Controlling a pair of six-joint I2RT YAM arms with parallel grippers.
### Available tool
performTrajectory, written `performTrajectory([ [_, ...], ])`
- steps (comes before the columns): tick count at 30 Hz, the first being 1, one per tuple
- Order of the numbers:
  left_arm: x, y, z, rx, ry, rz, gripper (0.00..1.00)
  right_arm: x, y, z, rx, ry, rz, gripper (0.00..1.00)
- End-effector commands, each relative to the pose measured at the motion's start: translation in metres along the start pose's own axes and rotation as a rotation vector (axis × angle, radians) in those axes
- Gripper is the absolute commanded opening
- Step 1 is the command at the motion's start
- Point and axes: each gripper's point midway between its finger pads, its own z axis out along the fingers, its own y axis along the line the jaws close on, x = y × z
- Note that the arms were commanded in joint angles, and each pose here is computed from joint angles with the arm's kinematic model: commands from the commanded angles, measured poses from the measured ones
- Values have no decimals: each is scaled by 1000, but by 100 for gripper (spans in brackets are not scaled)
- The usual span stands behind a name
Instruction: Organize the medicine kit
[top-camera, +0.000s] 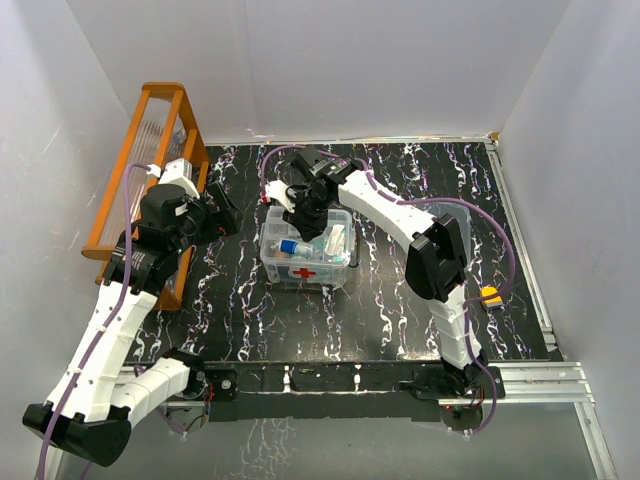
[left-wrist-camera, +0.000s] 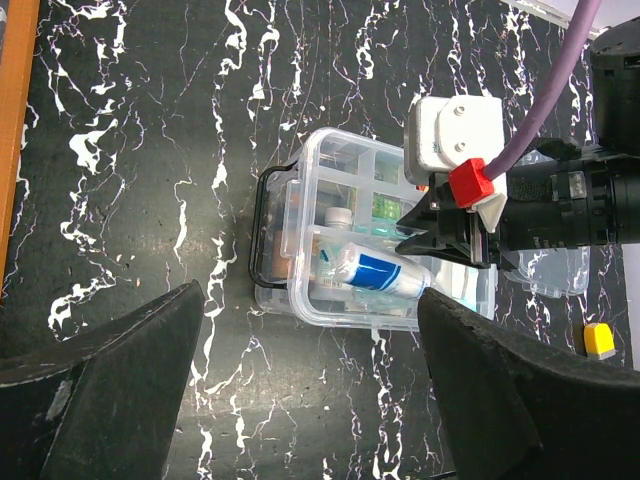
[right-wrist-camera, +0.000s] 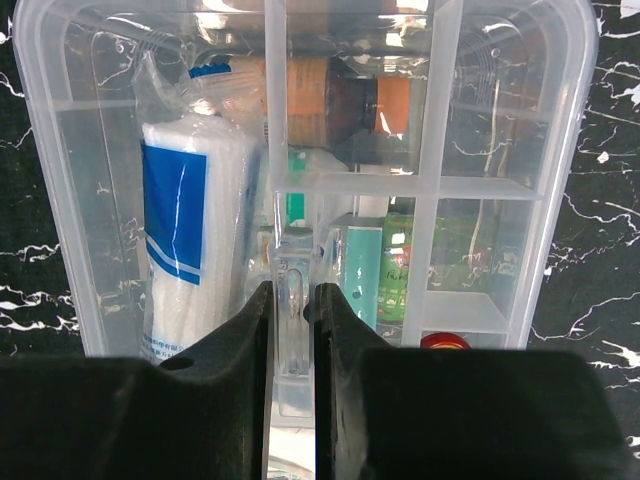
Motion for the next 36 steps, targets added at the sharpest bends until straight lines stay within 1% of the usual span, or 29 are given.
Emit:
performTrajectory([
  [1, -2, -2, -2, 12, -9, 2, 87, -13, -11, -13, 71, -52, 19, 10],
  [6, -3, -3, -2, 15, -10, 2, 87, -22, -14, -32, 133, -75, 57, 29],
  [11, -1, -3, -2, 19, -3, 3, 87, -22, -15, -44, 175, -64, 91, 36],
  [15, 1, -3, -3, 18, 0, 5, 87, -29, -16, -56, 204, -86, 110, 40],
  [20, 0, -4, -5, 27, -5, 4, 87, -62, -20, -92, 288, -213, 155, 47],
  [23, -1, -5, -7, 43, -26, 2, 87, -75, -24, -119, 377, -301, 229, 50],
  [26, 1, -8, -9, 75, -42, -5, 88, -77, -23, -147, 478, -395, 340, 54],
  [28, 4, -12, -10, 109, -45, -1, 88, -71, -21, -175, 582, -469, 441, 55],
  [29, 6, -14, -10, 126, -42, 4, 88, -64, -19, -184, 626, -501, 520, 56],
  [32, 11, -19, -13, 172, -29, 29, 88, -29, -12, -213, 780, -574, 713, 56],
  [33, 13, -21, -14, 185, -23, 40, 88, -14, -8, -220, 829, -584, 772, 56],
  [34, 15, -24, -17, 206, -14, 46, 88, 9, -4, -216, 876, -566, 837, 56],
  [35, 16, -26, -19, 220, -7, 52, 88, 28, 0, -225, 933, -576, 894, 56],
  [36, 16, -29, -22, 241, -4, 55, 88, 47, 2, -223, 976, -554, 947, 57],
])
